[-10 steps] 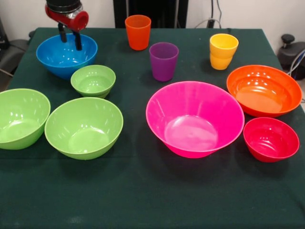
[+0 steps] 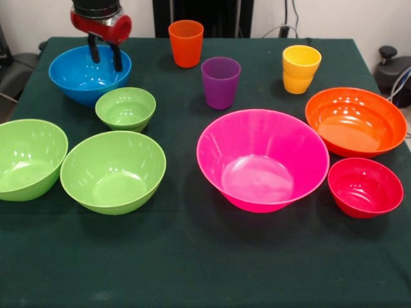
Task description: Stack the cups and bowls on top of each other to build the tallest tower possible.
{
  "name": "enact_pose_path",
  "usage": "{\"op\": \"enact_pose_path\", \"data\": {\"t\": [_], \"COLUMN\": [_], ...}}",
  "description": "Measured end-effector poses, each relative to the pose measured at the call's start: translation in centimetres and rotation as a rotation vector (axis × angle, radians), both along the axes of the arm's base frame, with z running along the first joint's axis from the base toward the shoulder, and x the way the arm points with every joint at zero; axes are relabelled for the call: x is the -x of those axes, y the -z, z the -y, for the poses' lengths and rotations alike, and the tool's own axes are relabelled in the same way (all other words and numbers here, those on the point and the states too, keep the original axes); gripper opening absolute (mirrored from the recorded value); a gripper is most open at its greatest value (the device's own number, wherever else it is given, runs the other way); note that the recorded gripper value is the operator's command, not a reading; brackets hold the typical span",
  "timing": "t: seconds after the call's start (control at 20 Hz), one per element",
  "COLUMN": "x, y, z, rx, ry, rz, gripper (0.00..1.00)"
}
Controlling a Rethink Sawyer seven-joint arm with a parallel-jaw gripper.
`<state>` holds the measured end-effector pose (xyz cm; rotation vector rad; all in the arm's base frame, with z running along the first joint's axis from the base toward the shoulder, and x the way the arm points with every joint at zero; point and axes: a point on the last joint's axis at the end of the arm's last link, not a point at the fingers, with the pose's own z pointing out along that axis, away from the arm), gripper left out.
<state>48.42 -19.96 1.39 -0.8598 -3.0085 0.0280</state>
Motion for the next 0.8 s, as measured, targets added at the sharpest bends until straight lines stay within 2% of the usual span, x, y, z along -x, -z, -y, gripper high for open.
{"op": "enact_pose_path", "data": {"t": [0.25, 0.5, 0.8], "x": [-1.6, -2.9, -3.3], "y": [-1.1, -2.0, -1.9], "z": [-1.7, -2.9, -3.8], "rx": [-0.027, -0.038, -0.044], "ry": [-0.048, -0.077, -0.111], "rz": [0.043, 0.072, 0.083], "gripper": [1.00, 1.00, 1.00]}}
